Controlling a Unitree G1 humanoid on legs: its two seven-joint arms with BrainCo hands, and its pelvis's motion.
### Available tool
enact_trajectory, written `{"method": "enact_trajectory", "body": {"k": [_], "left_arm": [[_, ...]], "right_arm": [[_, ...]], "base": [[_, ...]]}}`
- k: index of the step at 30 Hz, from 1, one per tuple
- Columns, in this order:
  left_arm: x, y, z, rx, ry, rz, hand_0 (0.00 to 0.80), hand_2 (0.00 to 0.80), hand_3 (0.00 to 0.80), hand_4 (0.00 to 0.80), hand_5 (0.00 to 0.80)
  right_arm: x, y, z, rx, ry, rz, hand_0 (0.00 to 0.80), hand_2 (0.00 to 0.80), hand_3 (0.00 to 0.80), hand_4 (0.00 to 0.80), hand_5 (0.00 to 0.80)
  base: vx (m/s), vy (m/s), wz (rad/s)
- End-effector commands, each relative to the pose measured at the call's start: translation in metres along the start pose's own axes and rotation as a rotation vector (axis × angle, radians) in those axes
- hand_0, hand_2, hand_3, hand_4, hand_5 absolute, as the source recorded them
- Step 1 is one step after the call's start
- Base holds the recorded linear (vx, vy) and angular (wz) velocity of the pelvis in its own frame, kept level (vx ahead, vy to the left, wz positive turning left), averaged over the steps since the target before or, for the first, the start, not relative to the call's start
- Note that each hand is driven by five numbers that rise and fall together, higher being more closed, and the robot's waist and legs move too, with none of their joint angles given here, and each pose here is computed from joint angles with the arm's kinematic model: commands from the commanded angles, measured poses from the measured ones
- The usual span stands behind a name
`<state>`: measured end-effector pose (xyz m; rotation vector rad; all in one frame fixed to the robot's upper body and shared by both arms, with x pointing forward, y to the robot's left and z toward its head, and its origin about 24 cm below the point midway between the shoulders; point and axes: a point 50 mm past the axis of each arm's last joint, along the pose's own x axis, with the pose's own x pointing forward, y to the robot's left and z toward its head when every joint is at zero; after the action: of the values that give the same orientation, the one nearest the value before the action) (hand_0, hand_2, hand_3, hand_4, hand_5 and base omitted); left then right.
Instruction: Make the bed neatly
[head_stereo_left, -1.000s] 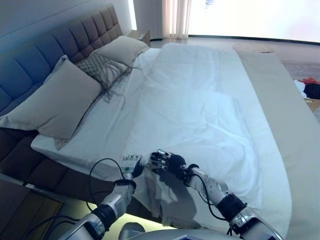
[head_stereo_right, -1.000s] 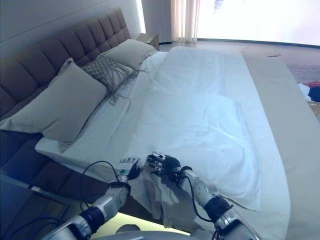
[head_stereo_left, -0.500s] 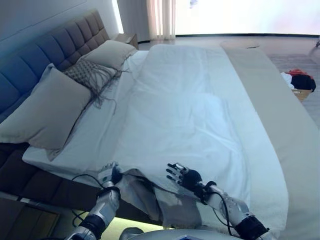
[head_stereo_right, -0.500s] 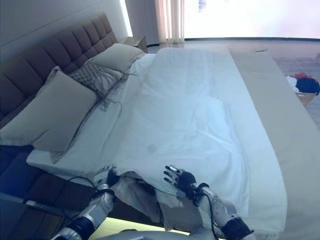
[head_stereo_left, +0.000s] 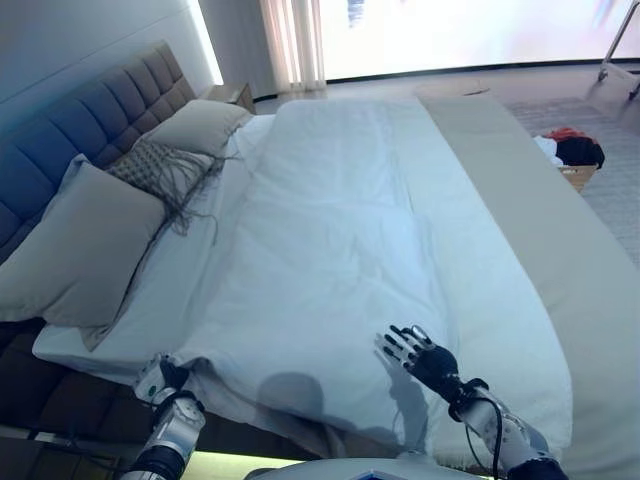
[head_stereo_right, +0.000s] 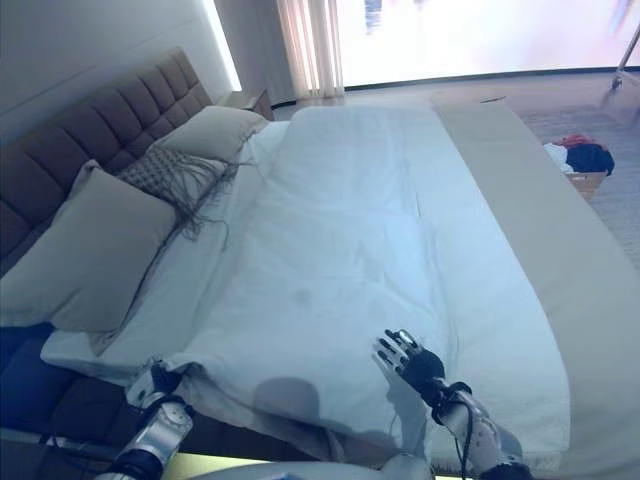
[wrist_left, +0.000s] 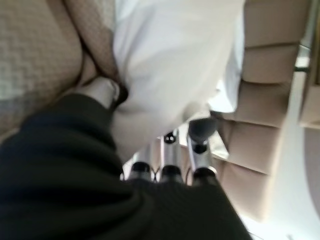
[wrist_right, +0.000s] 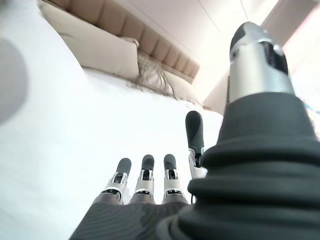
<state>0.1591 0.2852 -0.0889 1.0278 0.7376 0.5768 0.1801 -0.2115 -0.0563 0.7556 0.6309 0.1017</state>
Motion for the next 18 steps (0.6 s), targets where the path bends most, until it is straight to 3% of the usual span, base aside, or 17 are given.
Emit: {"method": "enact_trajectory", "body": {"k": [1,18], "left_arm": [[0.053,0.098,-0.028,-0.004,0.122,0.401,0.8,0.8,0.8,0.8,0.8],[0.061,0.189,-0.097,-0.134,0.434,0.615,0.8,0.8,0.8,0.8,0.8]], "right_arm": [[0.004,0.008,0.015,0.046,-0.105,0.081,0.0,0.0,0.0,0.0,0.0],[-0.015,-0.014,0.029,0.03,-0.164,0.001,0.0,0.0,0.0,0.0,0.0]], "base": [[-0.037,0.041,-0.07],[-0.036,0.057,0.0]]}}
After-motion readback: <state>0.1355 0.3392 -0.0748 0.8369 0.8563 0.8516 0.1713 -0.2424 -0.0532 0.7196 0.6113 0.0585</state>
